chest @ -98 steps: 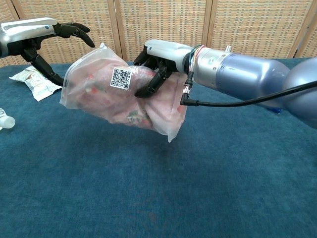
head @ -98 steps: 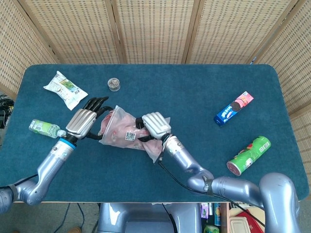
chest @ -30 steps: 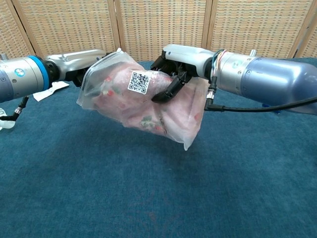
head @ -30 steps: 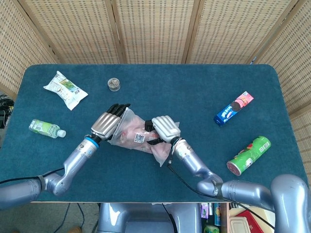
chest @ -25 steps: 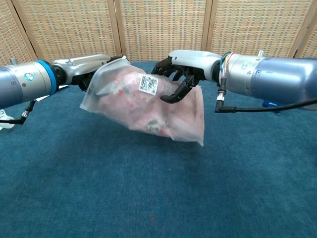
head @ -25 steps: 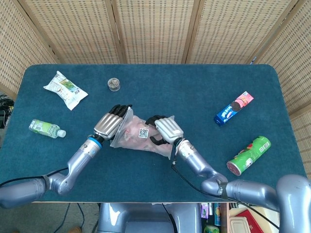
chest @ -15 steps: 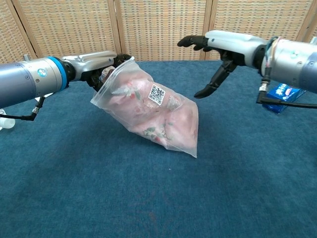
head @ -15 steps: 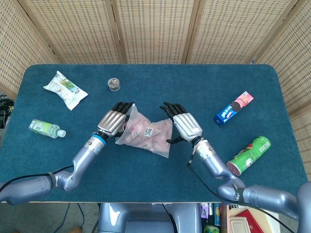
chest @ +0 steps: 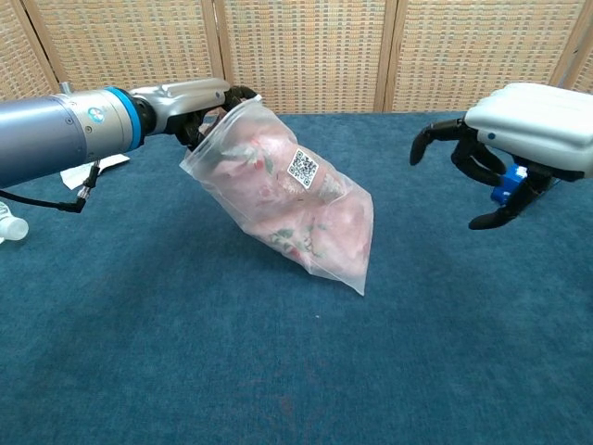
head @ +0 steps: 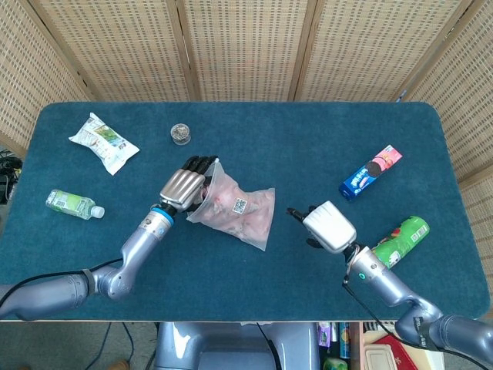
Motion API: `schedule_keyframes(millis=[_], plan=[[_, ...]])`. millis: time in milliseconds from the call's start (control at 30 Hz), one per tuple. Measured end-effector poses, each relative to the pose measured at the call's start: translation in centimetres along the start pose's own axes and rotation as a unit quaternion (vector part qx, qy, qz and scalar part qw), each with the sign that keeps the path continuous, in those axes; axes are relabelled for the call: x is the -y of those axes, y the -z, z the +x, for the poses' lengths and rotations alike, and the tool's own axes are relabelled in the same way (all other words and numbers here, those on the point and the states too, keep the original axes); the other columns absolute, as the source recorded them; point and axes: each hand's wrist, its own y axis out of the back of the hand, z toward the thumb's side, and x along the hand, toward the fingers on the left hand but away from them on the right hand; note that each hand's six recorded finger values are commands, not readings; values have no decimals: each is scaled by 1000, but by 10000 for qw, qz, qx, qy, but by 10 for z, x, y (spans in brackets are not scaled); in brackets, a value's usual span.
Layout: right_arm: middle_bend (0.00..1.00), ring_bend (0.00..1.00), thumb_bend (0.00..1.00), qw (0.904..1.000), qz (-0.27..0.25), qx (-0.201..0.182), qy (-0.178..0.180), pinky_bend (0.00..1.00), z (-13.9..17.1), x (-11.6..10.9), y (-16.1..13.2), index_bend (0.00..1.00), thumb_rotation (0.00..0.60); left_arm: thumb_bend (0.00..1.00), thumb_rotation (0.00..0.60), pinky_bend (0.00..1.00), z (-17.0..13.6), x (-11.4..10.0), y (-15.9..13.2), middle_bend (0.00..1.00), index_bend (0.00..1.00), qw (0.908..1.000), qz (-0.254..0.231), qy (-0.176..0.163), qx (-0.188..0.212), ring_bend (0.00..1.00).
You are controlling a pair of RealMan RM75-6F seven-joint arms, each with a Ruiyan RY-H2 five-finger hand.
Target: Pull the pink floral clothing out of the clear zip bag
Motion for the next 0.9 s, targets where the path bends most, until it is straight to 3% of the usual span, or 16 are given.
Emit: schedule_keyframes(millis=[200,367,567,733,900], plan=[[885,824,36,9898,1045,-940,224,1000,18,12,-7,407,600,552,600,0,2,-2,-8,0,661,10000,33,-1,51,0],[887,826,154,9798,1219,-1550,339,1000,10,24,-33,407,600,551,600,0,1,-4,-10,0,660,10000,61,-3,36,0],[888,826,207,9639,1539,-2147,339,1000,-9,36,-66,407,600,552,600,0,0,-2,-9,0,660,9999,163,23,16,0],[888,826,244,9546,1789,-2358,349,1000,-26,43,-83,407,600,552,600,0,0,0,-10,0,660,10000,68,50,-8,0],[888,826,274,9444,2295,-2337,272,1000,-43,52,-88,407,600,552,600,0,0,-1,-12,0,661,9999,-39,95,-12,0]])
